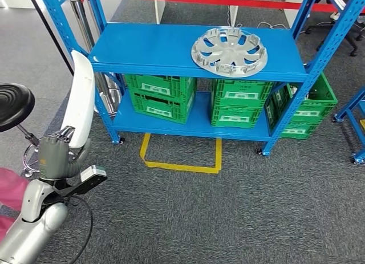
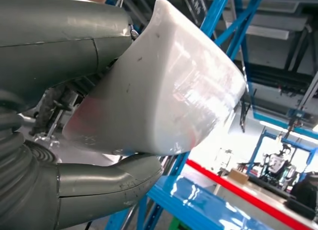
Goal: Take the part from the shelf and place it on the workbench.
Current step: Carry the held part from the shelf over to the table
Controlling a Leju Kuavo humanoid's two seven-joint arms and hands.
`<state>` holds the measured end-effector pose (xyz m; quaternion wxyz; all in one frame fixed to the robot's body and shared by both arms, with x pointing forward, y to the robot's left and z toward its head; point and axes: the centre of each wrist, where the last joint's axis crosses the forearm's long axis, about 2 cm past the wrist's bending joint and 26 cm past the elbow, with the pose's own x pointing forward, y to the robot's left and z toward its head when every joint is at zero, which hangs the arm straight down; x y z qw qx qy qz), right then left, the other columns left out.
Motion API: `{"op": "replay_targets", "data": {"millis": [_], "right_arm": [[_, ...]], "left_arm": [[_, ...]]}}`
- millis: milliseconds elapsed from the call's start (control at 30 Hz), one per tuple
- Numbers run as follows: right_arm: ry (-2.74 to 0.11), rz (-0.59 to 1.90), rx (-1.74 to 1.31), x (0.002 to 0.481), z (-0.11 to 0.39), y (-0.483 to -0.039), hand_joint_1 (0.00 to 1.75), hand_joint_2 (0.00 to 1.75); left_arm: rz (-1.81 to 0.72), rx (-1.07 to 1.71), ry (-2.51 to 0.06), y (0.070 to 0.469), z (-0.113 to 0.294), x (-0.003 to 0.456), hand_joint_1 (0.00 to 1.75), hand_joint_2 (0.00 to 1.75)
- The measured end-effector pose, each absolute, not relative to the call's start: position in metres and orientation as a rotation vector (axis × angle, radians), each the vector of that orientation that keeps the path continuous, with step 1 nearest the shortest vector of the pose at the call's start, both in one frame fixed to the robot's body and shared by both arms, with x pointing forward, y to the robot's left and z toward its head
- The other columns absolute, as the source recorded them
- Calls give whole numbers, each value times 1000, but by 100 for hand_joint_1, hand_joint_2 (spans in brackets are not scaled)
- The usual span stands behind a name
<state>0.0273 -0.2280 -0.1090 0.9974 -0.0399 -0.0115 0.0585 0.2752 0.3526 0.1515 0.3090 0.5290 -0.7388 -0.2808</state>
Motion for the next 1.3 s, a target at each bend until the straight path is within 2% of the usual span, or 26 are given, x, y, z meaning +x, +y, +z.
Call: {"op": "replay_targets", "data": {"millis": [667,867,1300], "right_arm": [[-22,118,-75,25,-109,-227,0,0],[-207,182,-50,34,-108,-222,0,0],[-234,213,-36,38,-106,-213,0,0]], "left_arm": [[-744,1402,-1957,354,153,274,175,175],[-740,1356,-1891,366,149,268,175,175],[-745,1347,-1873,378,149,265,175,175]]}}
